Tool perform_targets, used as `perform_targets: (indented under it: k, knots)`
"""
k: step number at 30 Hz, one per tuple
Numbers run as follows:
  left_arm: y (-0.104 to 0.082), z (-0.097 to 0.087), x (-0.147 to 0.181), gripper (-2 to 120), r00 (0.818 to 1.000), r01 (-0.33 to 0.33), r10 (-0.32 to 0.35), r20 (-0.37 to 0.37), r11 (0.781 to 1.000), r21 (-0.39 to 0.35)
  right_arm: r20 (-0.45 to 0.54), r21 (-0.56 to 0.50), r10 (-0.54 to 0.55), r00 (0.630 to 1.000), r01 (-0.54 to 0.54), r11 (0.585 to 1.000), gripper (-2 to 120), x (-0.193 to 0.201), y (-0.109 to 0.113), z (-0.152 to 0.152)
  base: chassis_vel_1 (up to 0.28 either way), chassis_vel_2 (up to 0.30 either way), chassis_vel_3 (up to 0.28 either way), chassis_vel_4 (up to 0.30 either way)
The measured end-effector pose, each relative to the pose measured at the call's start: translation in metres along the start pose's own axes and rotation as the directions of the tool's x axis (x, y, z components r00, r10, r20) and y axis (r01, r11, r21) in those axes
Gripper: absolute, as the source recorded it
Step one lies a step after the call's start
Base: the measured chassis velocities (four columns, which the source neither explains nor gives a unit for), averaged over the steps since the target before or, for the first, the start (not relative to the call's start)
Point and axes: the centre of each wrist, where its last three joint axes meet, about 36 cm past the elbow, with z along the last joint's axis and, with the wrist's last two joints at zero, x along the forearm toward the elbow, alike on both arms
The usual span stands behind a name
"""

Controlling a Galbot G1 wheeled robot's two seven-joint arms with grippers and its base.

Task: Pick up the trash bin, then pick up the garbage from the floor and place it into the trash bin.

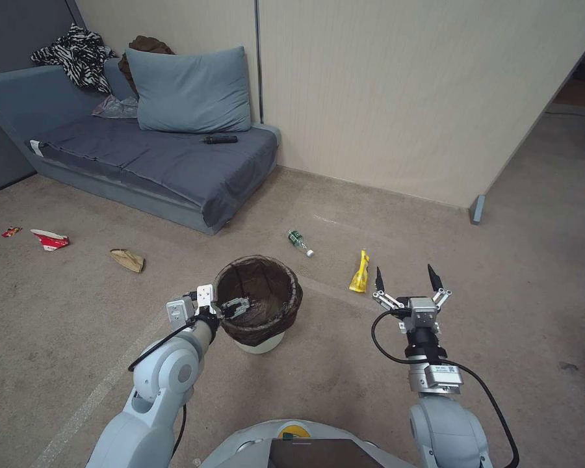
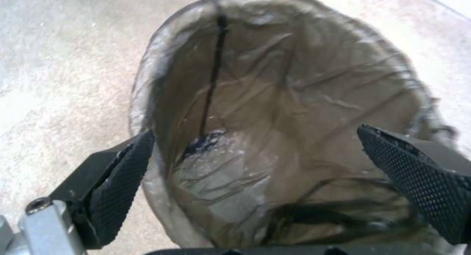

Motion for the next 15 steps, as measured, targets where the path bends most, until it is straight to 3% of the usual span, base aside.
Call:
perform_targets:
  k: [7, 15]
  knots:
    - [0.004, 0.001, -0.014, 100, 0.999, 0.036, -0.036, -0.008, 0.999, 0.0, -0.008, 0.002, -0.005, 1.0, 0.005, 1.0, 100, 0.0, 0.001, 0.003, 0.0, 0.0, 0.0, 0.0]
    - [0.002, -0.003, -0.003, 100, 0.998, 0.053, -0.053, 0.023, 0.998, -0.021, -0.028, 0.007, -0.011, 1.0, 0.011, 1.0, 100, 0.001, 0.001, 0.011, 0.0, 0.0, 0.0, 0.0]
